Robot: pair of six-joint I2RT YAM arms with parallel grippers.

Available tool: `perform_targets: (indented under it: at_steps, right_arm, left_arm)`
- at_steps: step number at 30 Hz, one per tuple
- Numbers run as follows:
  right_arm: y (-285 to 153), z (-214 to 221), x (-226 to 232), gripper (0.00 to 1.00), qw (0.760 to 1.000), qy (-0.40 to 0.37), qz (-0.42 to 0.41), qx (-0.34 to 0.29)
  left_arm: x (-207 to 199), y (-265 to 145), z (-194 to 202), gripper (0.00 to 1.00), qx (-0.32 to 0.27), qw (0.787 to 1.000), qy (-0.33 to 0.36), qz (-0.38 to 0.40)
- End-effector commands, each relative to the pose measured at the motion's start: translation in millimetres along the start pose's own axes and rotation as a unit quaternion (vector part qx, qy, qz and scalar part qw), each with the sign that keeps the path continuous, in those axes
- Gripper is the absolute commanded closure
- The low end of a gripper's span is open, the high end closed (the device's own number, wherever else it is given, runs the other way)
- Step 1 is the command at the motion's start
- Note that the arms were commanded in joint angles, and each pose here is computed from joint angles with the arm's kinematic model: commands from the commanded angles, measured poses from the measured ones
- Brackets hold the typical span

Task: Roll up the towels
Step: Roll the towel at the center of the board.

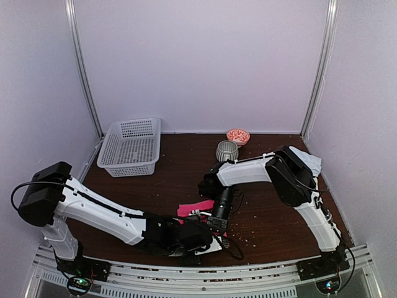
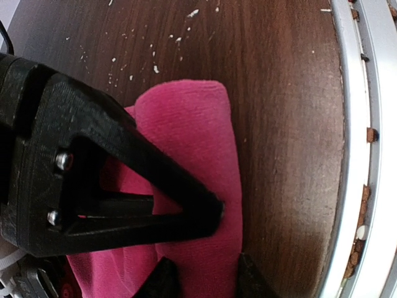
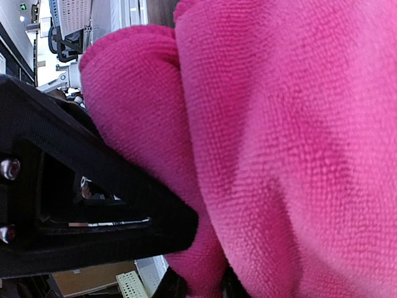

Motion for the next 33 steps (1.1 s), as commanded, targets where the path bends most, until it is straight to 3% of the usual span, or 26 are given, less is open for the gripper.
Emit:
perform_targets:
  at_steps: [1,7,11,14,18,21,24,27,30,33]
  right_arm:
    - [3.5,11.9,-29.7,0.83,0.996,-0.011,0.080,0.041]
    - [-37.9,14.7,29.7,0.60,0.989,-0.116,0.092,-0.006]
    - [-98.8,9.4,69.0,0.56,0.971,-0.179,0.127,-0.097]
    - [-151.6,13.8,89.7,0.56,0.953,-0.177,0.170,-0.178]
    - [-248.5,32.7,119.9,0.58,0.890,-0.165,0.275,-0.324]
    - [-306.1,65.5,166.2,0.59,0.831,-0.203,0.320,-0.407]
    - [-304.7,93.9,204.9,0.53,0.783,-0.272,0.370,-0.418]
    - [-272.5,111.1,231.0,0.50,0.745,-0.341,0.418,-0.391]
    - [-234.2,125.9,244.0,0.46,0.745,-0.412,0.390,-0.350]
    - [-190.0,113.4,233.0,0.49,0.780,-0.413,0.377,-0.281]
  left_arm:
    - [-4.7,13.0,-0.9,0.70,0.007,1.000,-0.004,0.003]
    - [-8.9,15.1,6.3,0.81,0.019,0.999,-0.017,0.032]
    - [-4.3,10.1,1.5,0.86,-0.001,0.997,-0.042,0.068]
    - [-2.0,10.9,-5.4,0.86,-0.013,0.989,-0.069,0.133]
    - [3.4,17.8,-10.8,0.86,-0.028,0.968,-0.117,0.221]
    - [15.9,29.6,-3.3,0.86,-0.028,0.936,-0.185,0.298]
    - [21.9,41.3,2.6,0.87,-0.028,0.892,-0.245,0.379]
    - [23.1,55.3,7.7,0.86,-0.010,0.869,-0.274,0.412]
    - [26.9,61.8,9.5,0.86,-0.006,0.852,-0.295,0.432]
    - [34.4,67.6,14.0,0.86,-0.006,0.838,-0.317,0.444]
Point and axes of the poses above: each gripper's point midway between its finger pads, its own y axis out along the fingers, its own x axis along the line the jaws close on, z = x × y, the point moved 5 cm from there along -y, back along the fingers, and after that the axes turned 5 degrees about y, right-handed, at the moved point
